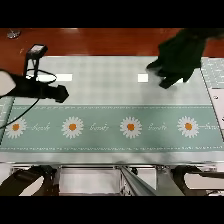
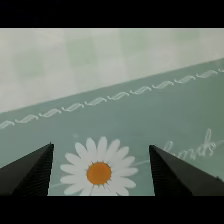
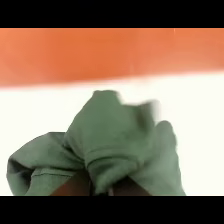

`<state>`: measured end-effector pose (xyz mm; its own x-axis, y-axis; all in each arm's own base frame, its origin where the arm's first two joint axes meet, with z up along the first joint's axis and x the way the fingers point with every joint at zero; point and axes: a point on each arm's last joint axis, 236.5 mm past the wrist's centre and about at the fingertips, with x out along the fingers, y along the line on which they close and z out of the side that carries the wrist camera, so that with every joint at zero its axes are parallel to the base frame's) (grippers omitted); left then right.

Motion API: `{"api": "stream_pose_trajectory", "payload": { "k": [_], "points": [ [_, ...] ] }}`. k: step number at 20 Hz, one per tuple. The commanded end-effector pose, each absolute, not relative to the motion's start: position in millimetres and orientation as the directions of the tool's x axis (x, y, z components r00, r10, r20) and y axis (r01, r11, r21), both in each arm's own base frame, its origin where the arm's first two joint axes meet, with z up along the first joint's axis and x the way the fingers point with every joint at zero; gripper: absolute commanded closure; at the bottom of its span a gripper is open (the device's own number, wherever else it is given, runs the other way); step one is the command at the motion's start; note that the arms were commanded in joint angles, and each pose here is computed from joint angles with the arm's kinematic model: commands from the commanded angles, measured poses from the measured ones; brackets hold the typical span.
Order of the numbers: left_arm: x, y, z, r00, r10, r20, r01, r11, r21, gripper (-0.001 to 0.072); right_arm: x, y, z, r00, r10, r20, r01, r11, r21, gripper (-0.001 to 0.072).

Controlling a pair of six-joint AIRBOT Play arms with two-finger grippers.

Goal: Fold the shirts.

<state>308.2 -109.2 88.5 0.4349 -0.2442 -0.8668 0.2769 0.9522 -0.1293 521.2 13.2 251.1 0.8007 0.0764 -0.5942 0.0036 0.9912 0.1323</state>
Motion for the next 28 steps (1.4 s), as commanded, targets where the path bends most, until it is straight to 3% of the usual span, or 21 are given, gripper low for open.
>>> {"api": "stream_pose_trajectory", "payload": {
  "k": [1,5,7,12,15,21,23,24,25,28],
  "points": [
    [249.1,-119.1,97.1,0.439,-0.350,-0.828,0.309,0.924,-0.227,0.0004,454.1,35.5,381.6,0.921,0.165,-0.353,-0.128,0.984,0.124,0.0683],
    [223.2,-124.3,74.8,0.419,-0.394,-0.818,0.258,0.915,-0.309,0.0004,375.5,73.0,445.1,0.922,0.318,-0.221,-0.302,0.947,0.106,0.0683],
    [220.4,-128.3,59.4,0.401,-0.409,-0.820,0.240,0.910,-0.337,0.0004,347.4,91.8,435.1,0.873,0.397,-0.284,-0.376,0.918,0.127,0.0683],
    [227.0,-139.6,38.3,0.416,-0.454,-0.787,0.204,0.891,-0.406,0.0004,319.0,166.2,335.7,0.573,0.616,-0.541,-0.563,0.775,0.287,0.0683],
    [225.5,-138.9,30.9,0.410,-0.451,-0.793,0.195,0.892,-0.407,0.0004,316.3,250.0,267.3,0.440,0.687,-0.578,-0.626,0.696,0.351,0.0683],
    [224.7,-138.6,28.8,0.407,-0.450,-0.795,0.193,0.893,-0.406,0.0004,293.1,398.0,92.2,0.186,0.677,-0.712,-0.579,0.661,0.477,0.0683],
    [224.9,-138.1,28.6,0.407,-0.448,-0.796,0.194,0.894,-0.403,0.0004,281.3,431.7,58.3,0.113,0.698,-0.707,-0.530,0.644,0.551,0.0674],
    [224.8,-138.1,28.5,0.407,-0.448,-0.796,0.197,0.894,-0.402,0.0004,277.4,442.6,51.7,0.083,0.719,-0.690,-0.490,0.632,0.601,0.0434],
    [224.7,-138.2,28.6,0.407,-0.448,-0.796,0.196,0.894,-0.403,0.0004,281.0,445.2,51.2,0.078,0.734,-0.674,-0.465,0.625,0.627,0.0072],
    [222.1,-137.9,27.4,0.396,-0.447,-0.802,0.214,0.894,-0.393,0.0004,322.0,383.6,76.7,0.095,0.709,-0.699,-0.398,0.670,0.626,0.0086]
  ]
}}
